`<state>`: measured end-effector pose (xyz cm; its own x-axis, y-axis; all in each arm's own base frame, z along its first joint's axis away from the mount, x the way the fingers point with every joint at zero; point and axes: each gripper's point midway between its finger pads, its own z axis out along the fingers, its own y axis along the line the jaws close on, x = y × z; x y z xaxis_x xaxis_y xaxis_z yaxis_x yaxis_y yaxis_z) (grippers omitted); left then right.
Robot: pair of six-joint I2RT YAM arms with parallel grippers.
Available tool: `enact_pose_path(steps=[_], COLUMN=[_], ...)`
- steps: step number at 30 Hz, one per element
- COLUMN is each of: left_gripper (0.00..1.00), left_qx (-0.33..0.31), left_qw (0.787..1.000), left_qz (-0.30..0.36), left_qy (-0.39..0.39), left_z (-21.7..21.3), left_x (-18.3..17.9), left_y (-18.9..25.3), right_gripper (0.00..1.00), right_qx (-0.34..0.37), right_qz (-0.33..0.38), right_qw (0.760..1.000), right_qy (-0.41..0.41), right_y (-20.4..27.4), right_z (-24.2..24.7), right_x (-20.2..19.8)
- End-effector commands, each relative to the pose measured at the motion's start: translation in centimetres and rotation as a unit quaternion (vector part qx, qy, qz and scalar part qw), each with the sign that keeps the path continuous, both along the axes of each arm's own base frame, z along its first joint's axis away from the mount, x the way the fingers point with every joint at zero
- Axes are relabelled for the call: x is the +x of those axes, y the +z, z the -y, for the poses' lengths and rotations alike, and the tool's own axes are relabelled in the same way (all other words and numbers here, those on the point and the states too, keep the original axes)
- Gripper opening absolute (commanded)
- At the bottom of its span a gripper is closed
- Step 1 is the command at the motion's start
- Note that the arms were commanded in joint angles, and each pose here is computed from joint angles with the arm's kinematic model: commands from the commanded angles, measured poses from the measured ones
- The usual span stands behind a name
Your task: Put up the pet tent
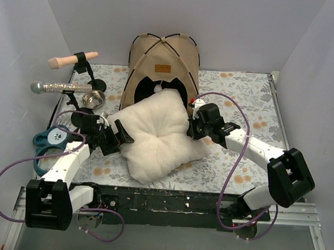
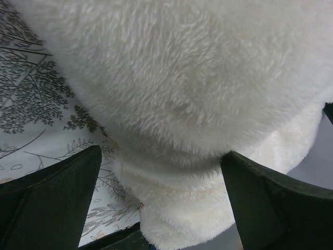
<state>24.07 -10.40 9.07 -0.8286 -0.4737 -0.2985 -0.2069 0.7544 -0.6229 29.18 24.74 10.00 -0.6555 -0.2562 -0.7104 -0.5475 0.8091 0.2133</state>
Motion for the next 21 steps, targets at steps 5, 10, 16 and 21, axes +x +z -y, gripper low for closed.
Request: enact_pose_path(steps=[5, 10, 16, 21], left_gripper=[0.72, 0.12, 0.00, 0.00], left_qx=[-0.067, -0.011, 0.014, 0.073], left_qw=[0.989, 0.935, 0.927, 0.945], left_qz=[0.109, 0.316, 0.301, 0.190], left_qy=[-0.071, -0.161, -0.222, -0.257], left_z=[4.4, 9.2, 14.7, 17.3], left_x=[2.2, 5.2, 7.6, 11.2], left_y=[2.2, 13.5, 15.0, 8.7], right_gripper=[0.01, 0.01, 0.01, 0.01], right_qx=[0.032, 0.087, 0.079, 0.057], right_qz=[0.028, 0.057, 0.082, 0.078], right_qw=[0.999, 0.992, 0.992, 0.994], right_qy=[0.034, 0.075, 0.056, 0.041], right_y=[2.1, 5.9, 6.9, 6.1], right_z=[-1.1, -2.6, -2.5, -2.7], right_x=[0.1, -1.0, 0.1, 1.6])
